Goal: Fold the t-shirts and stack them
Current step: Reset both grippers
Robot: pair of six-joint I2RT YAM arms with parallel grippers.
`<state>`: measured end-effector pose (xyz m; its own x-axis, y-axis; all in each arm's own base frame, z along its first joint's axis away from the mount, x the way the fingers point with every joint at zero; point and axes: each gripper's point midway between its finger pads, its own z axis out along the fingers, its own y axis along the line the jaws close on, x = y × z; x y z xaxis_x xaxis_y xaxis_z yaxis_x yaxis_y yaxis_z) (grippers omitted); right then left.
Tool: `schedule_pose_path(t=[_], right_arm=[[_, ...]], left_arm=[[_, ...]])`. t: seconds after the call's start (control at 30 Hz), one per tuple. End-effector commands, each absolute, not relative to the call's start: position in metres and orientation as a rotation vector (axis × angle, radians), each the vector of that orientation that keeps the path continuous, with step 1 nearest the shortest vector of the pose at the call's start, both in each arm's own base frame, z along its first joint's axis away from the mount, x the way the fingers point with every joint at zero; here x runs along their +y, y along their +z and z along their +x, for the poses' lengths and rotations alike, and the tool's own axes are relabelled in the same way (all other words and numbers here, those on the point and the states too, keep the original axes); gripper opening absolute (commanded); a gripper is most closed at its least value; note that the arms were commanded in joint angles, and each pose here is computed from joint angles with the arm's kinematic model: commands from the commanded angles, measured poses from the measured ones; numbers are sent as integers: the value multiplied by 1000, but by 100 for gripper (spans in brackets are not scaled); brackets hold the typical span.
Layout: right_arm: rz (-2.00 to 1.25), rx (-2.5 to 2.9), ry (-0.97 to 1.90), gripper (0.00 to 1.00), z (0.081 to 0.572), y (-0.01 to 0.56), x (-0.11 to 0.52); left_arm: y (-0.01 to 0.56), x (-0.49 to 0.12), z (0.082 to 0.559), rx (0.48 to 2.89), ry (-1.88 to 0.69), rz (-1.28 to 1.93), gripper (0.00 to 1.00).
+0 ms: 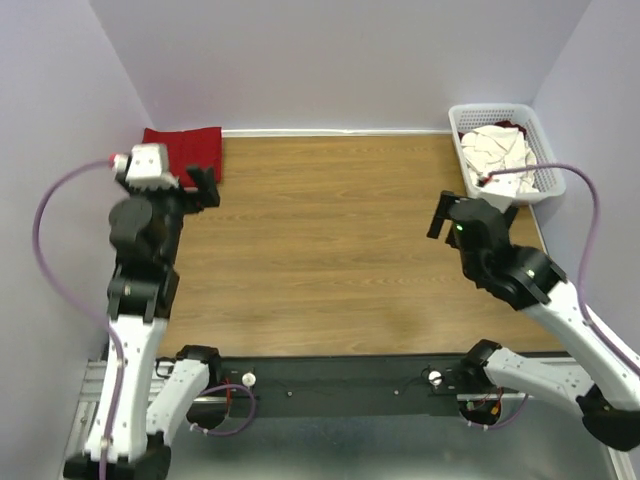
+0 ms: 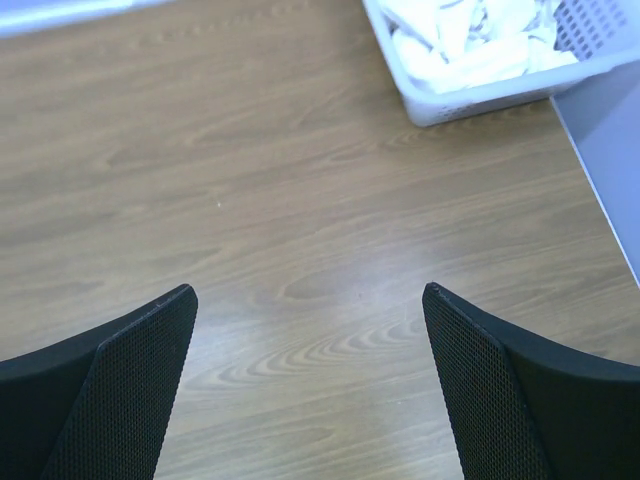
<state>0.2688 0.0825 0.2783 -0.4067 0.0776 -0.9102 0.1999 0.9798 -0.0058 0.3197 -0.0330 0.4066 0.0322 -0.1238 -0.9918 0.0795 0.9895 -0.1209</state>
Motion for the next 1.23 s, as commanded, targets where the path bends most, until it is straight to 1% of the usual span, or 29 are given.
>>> schedule_pose_path(t=[0.0,0.13,0.27,0.5,1.0,1.2], right_arm=[[315,1826,-136,100,255,300,49],[320,1755,-80,100,240,302,36],[352,1711,-83,100,229,298,21],[447,1653,-120,100,217,285,-2],[456,1652,-147,100,218,277,-4],[459,1642,-132,100,216,278,-5]], left_arm=[[380,14,260,1452,-41,-294,98],[375,23,218,1284,-90,-368,98],[363,31,200,1179,-126,-441,98],[341,36,199,1120,-93,-426,98],[351,20,200,1043,-139,-318,98],[354,10,202,1055,-147,-246,98]])
